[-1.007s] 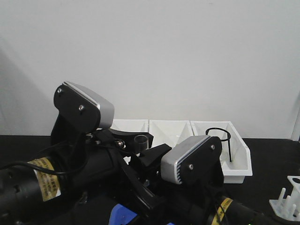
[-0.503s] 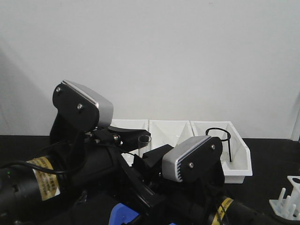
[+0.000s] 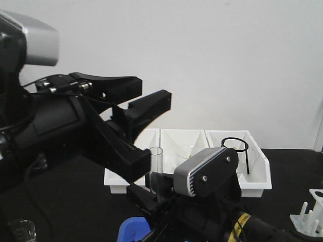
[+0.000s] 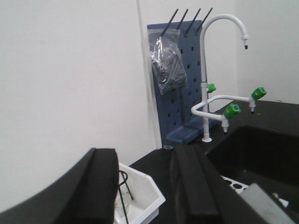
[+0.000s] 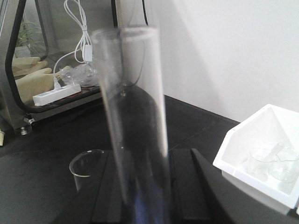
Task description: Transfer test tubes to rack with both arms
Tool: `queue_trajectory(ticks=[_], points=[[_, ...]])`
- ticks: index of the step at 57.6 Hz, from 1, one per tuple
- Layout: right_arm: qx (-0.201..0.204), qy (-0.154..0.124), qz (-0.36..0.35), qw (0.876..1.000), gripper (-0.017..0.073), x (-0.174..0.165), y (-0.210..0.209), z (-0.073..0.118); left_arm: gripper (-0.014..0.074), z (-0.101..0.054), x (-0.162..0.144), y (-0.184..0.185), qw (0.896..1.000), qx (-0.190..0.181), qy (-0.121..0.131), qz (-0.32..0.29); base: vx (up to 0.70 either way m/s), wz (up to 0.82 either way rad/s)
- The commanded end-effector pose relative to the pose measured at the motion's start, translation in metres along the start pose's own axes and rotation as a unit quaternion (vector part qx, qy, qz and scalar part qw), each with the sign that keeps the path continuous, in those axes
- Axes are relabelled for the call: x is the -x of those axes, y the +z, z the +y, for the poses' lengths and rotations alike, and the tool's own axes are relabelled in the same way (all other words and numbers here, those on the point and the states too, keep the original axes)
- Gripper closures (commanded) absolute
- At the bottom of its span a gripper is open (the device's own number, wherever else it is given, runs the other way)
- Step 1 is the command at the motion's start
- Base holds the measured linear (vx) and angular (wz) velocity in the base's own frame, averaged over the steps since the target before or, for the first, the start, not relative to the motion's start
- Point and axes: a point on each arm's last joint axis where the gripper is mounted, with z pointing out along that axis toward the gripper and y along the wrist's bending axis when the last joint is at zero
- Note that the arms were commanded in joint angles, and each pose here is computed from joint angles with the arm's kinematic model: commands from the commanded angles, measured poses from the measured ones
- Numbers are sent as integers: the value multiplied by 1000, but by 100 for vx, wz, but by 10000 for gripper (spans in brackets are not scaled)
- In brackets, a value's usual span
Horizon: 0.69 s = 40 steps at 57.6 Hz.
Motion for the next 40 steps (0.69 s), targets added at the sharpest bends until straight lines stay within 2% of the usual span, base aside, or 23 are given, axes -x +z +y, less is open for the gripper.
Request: queue_trajectory(ticks=[1,7,13,21,27,33,38,40], points=[[-14,-8,-63,998,567,24,-5,-10,304,8,23,-14,999,15,-1,-40,0,0],[-60,-6,-58,996,566,25,-9,-36,459,13,20,-18,999,28,0,-16,0,0],[-124,-2,-65,990,565,29,-20,-71,618,16,18,-25,999,35,9,6,0,0],[-213,-4,-83,974,566,30,-48,-116,615,16,8,-33,999,38,23,23,0,0],[-297,-8,-108,949,566,16,-86,-151,612,15,-4,-43,999,37,17,33,0,0],[-365,-4,-144,920,566,2,-124,-175,611,14,-16,-51,998,37,3,41,0,0],[-399,-11,-151,904,566,-5,-146,-187,611,14,-26,-55,998,37,-10,49,0,0],[-415,-6,-152,897,566,-6,-154,-193,611,14,-31,-55,998,37,-11,54,0,0]])
